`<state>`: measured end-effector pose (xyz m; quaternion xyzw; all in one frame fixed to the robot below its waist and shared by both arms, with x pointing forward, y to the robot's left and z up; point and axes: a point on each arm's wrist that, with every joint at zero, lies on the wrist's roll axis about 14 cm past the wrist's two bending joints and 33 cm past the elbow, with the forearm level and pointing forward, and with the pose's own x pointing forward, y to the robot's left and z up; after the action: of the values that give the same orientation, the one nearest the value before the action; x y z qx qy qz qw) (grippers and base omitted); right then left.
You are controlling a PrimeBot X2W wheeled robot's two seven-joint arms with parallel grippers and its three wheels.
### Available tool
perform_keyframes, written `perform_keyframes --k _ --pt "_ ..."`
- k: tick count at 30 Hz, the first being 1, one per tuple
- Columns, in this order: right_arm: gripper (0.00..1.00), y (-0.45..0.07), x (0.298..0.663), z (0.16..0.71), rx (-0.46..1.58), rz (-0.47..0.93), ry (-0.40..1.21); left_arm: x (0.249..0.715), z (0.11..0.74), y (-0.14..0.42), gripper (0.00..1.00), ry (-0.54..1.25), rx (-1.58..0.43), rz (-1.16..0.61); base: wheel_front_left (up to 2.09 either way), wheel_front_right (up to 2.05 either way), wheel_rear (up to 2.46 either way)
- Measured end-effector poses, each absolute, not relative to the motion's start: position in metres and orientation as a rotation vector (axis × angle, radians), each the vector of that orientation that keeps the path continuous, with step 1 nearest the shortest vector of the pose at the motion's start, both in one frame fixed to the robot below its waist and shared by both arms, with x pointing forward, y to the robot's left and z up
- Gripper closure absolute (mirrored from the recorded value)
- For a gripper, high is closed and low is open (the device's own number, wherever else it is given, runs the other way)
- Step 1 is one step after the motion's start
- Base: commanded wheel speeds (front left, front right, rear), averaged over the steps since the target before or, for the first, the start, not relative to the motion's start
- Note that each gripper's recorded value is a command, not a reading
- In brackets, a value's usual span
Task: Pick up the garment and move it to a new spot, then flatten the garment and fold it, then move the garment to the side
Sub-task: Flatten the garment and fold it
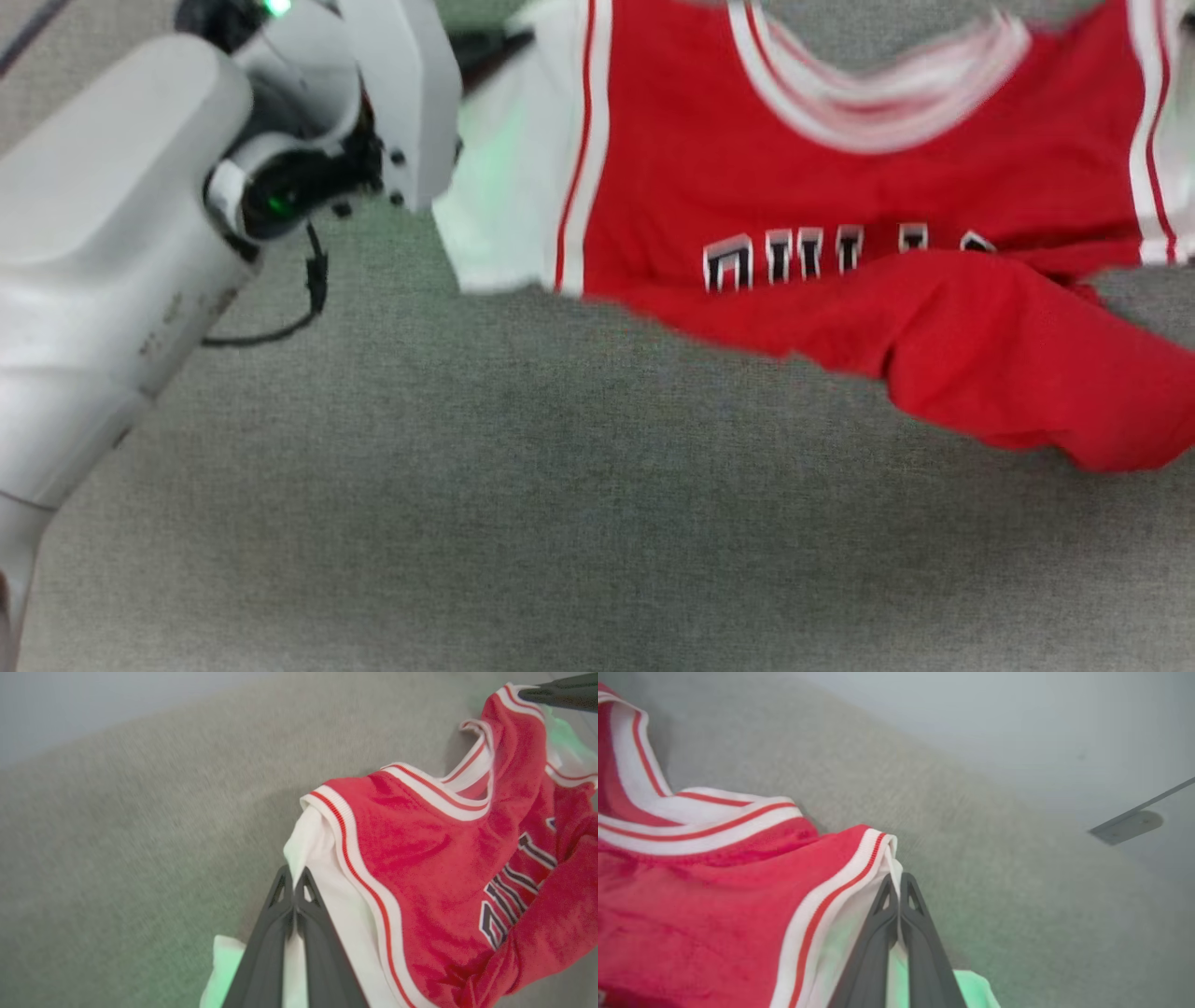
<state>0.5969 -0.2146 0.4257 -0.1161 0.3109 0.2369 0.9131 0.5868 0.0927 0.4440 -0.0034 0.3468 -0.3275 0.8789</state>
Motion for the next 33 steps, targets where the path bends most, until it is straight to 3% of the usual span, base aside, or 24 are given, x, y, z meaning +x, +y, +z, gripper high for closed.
perform_keyframes --k 6,12,21,26,33 --pt "1.00 -0.234 0.638 0.488 -0.294 0.397 0.403 0.637 0.506 0.102 1.00 0.364 -0.050 -0.589 0.00 0.00 0.00" --pt "1.00 -0.260 0.687 0.596 -0.319 0.240 0.036 0.681 0.593 0.114 1.00 0.021 -0.101 -0.480 0.00 0.00 0.00" --pt "1.00 -0.265 0.701 0.745 -0.315 0.098 -0.340 0.698 0.755 0.134 1.00 -0.421 -0.205 -0.370 0.00 0.00 0.00" --pt "1.00 -0.253 0.694 0.743 -0.329 0.131 -0.342 0.691 0.744 0.137 1.00 -0.391 -0.204 -0.360 0.00 0.00 0.00" --pt "1.00 -0.249 0.670 0.626 -0.331 0.225 -0.096 0.655 0.620 0.124 1.00 -0.128 -0.246 -0.441 0.00 0.00 0.00"
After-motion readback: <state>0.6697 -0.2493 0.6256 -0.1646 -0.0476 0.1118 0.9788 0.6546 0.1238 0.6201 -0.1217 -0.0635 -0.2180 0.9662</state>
